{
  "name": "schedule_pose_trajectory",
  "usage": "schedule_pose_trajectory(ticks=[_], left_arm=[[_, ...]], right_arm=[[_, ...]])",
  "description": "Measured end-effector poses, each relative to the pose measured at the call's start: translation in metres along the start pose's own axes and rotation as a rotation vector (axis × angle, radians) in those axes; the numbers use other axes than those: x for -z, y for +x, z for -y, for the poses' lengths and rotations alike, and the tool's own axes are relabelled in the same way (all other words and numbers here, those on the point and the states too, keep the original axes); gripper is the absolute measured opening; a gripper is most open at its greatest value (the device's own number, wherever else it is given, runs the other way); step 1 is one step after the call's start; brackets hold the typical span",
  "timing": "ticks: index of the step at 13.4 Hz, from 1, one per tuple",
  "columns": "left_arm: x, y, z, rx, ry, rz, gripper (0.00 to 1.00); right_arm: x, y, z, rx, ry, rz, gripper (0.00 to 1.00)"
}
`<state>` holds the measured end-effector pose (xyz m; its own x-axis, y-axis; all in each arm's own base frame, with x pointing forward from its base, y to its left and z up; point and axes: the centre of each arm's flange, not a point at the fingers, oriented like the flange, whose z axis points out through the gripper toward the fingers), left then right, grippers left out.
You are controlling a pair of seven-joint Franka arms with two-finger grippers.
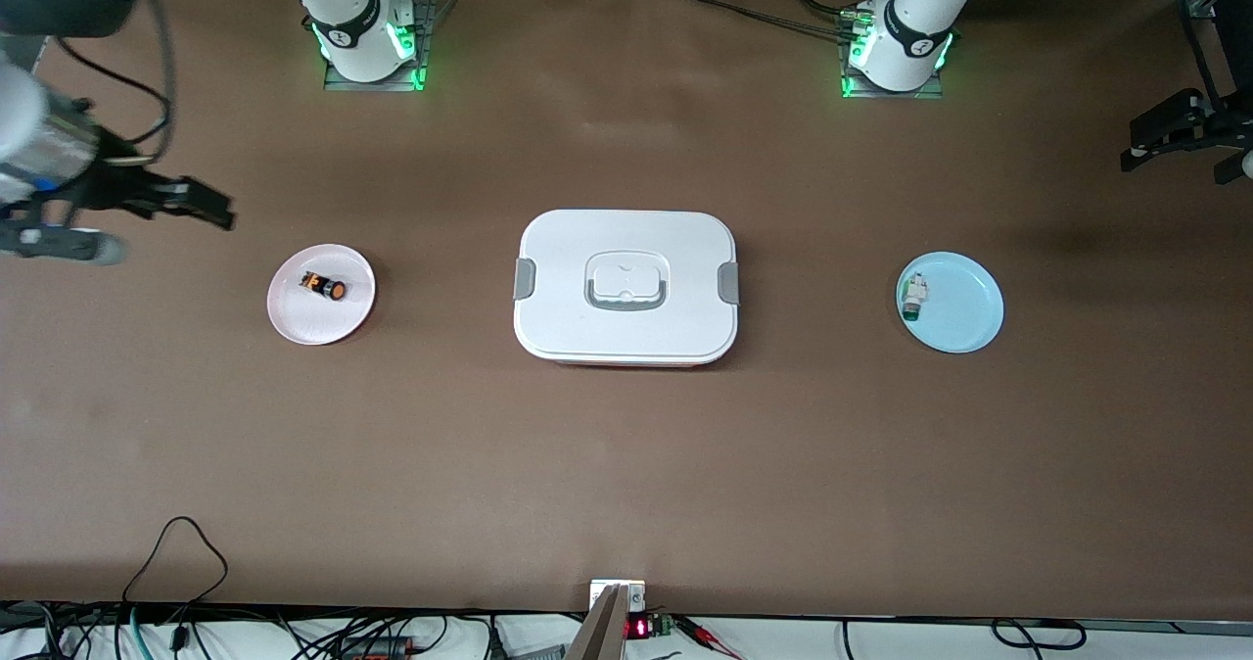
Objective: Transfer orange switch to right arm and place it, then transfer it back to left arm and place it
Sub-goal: 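Open the right gripper and raise it away from the white plate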
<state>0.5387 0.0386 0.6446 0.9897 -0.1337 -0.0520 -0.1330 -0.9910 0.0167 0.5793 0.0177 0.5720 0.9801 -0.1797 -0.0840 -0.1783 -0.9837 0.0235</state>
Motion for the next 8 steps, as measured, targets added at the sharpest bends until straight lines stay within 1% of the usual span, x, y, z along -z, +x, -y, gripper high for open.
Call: schedule_pose_trajectory(ticks=[3, 8], left_arm=[[0.000, 0.000, -0.002, -0.003, 0.000, 0.000, 1.00], [0.000, 0.001, -0.004, -0.007, 0.000, -0.001, 1.00]], right_arm=[[0.002, 0.009, -0.054, -0.093, -0.005, -0.006, 1.00], [0.003, 0.011, -0.072, -0.019, -0.015, -0.007, 1.00]])
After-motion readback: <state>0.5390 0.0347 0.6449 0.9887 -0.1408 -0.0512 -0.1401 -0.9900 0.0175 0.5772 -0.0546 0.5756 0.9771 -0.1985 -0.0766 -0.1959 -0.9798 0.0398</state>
